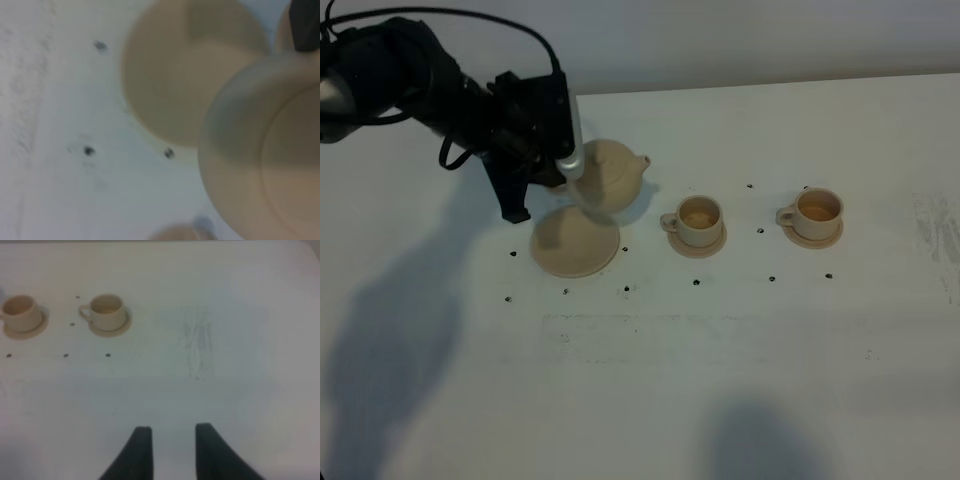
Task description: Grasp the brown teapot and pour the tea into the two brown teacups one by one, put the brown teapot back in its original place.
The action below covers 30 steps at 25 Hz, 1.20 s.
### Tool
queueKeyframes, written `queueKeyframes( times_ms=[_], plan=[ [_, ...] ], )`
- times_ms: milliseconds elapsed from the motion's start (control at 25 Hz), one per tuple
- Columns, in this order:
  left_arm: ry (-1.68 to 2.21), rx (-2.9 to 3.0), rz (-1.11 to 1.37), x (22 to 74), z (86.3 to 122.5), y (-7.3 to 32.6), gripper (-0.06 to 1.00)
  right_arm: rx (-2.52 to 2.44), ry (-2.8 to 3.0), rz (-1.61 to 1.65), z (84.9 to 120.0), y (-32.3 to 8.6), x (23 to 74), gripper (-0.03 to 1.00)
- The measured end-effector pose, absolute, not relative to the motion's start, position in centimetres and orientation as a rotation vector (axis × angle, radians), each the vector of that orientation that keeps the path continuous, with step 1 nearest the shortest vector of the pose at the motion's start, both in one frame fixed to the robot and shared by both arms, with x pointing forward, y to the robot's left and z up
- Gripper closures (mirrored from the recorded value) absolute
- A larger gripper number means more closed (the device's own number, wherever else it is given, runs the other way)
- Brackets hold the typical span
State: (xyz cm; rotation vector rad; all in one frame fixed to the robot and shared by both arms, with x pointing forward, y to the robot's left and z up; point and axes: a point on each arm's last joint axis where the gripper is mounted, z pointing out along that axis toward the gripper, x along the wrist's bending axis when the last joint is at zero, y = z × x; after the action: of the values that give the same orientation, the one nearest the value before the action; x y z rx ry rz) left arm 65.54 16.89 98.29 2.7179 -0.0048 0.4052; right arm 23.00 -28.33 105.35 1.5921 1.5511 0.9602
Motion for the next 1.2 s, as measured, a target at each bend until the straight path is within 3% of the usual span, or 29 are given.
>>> queueKeyframes(
  times_ms=[160, 560, 1200],
  plan=[
    [-0.053, 2.717, 0.471, 66.4, 99.2, 16.2, 0.83, 1.592, 1.551, 0.96, 105.3, -28.3, 23.0, 0.74],
    [-0.204, 2.727, 0.459, 67.7, 97.1, 13.3, 0.83, 1.592, 1.551, 0.96, 105.3, -28.3, 23.0, 0.74],
    [-0.477, 2.731, 0.602, 68.3, 96.7, 12.4, 0.83, 1.591, 1.55, 0.961, 105.4, -28.3, 23.0, 0.74]
  ],
)
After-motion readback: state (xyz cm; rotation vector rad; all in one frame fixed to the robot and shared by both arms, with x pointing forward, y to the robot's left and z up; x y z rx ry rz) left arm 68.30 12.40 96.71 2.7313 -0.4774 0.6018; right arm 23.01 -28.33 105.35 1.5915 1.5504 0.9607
